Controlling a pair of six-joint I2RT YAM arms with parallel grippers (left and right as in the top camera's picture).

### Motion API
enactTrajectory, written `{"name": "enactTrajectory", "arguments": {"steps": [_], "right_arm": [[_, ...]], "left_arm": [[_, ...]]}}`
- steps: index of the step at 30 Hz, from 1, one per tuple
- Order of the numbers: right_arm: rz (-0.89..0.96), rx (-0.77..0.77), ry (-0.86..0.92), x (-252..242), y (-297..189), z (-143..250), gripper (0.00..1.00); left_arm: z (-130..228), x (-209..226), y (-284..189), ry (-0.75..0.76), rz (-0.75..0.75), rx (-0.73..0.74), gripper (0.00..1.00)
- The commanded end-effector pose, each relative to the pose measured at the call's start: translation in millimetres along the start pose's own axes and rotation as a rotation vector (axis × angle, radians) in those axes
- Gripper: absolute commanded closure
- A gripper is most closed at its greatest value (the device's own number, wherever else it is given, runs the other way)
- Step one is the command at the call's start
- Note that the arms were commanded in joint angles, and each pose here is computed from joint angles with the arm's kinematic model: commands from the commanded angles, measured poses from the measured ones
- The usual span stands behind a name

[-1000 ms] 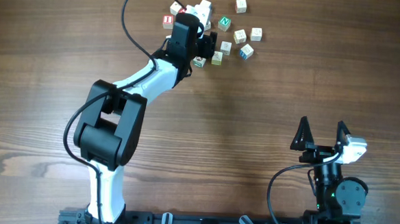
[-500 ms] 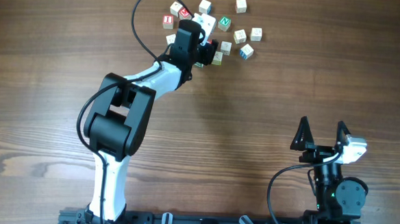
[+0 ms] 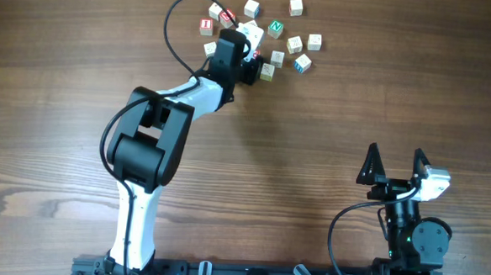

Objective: Form a horizontal line
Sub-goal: 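Lower the left gripper around the red A block and close, then lift the red A block and carry it toward the front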

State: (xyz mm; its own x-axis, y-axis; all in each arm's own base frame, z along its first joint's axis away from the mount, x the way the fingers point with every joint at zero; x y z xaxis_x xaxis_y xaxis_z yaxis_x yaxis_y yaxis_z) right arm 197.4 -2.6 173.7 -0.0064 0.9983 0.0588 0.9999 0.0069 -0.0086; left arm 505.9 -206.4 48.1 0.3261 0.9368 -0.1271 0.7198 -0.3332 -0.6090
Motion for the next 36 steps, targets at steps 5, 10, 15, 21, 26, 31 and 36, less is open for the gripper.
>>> {"name": "enactTrajectory", "arguments": {"steps": [5,10,15,21,26,31,36], "right_arm": [[-0.007,-0.008,-0.013,0,0,-1,0.00],[-0.007,-0.008,-0.014,0,0,-1,0.00],[-0.007,-0.008,-0.014,0,0,-1,0.00],[-0.007,-0.008,-0.014,0,0,-1,0.00],[-0.007,-0.008,-0.013,0,0,-1,0.00],[-0.007,-0.008,-0.013,0,0,-1,0.00],[-0.007,-0.008,-0.013,0,0,-1,0.00]], "left_arm": [[-1,17,3,-0.044,-0.013,0.002,0.85],[-4,17,2,-0.044,-0.013,-0.006,0.85],[-16,17,-6,-0.043,-0.019,-0.030,0.84],[-43,18,-29,-0.042,-0.059,-0.073,0.85],[-64,15,-53,-0.043,-0.058,-0.090,0.85],[-78,12,-82,-0.044,-0.060,-0.075,0.84],[-79,13,-118,-0.133,-0.101,-0.002,0.85]]}}
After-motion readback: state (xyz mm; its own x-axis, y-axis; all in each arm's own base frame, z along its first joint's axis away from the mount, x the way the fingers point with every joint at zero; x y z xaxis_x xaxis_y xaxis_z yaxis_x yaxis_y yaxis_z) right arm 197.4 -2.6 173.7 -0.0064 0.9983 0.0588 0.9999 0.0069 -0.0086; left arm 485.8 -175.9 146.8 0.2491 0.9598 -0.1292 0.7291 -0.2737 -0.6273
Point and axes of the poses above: each gripper's point midway between its finger pads, its own y axis out along the fingers, its own x axis along the line the jaws close on, z = x × y, the point moved 5 cm from there along -y, back along the fingers, and after that the axes turned 10 degrees about -y, right-handed, at the moved point
